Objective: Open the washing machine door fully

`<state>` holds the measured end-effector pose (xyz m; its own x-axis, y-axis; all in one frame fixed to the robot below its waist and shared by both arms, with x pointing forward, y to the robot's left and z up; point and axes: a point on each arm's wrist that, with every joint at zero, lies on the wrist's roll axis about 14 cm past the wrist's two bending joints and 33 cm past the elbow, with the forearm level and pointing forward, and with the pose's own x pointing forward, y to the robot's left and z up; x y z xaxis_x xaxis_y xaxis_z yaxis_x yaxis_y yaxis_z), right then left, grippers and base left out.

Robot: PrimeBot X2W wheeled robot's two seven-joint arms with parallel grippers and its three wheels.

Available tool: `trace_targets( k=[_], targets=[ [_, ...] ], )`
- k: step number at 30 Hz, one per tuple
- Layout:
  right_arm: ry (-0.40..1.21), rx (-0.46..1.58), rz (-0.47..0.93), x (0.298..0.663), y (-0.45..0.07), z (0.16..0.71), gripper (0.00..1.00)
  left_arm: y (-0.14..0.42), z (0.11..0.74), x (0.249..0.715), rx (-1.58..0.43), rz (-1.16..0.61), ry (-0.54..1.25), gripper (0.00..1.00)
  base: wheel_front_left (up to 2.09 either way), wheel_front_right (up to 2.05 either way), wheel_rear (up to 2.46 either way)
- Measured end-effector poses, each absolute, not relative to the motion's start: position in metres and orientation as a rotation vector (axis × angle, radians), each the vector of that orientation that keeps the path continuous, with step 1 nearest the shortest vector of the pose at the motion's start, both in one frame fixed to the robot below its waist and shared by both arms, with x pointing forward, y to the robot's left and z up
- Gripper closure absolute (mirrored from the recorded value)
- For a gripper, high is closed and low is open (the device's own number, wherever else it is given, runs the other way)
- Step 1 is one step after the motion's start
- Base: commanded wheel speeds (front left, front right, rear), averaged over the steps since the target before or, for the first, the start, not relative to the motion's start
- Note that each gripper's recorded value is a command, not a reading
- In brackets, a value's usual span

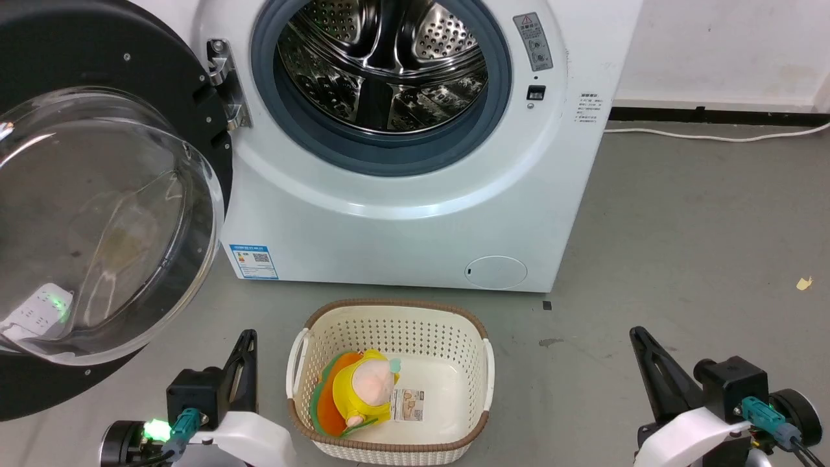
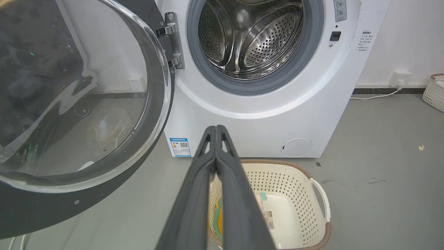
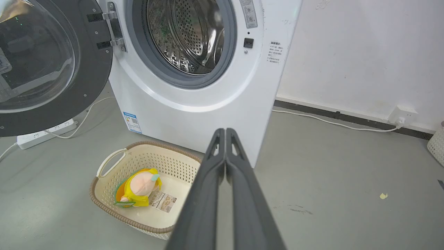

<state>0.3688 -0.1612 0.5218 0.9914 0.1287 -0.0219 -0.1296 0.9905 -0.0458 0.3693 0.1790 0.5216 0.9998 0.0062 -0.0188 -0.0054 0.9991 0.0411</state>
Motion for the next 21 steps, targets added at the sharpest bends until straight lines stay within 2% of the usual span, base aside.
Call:
trace_targets(
  k=[21],
  targets=[
    [0.019,-0.047,0.130,0.3688,-0.1612,0.5219,1.00,0.1789,0.5216,0.3693,0.047,0.006,0.019,1.00,0.00,0.00,0.00]
  ],
)
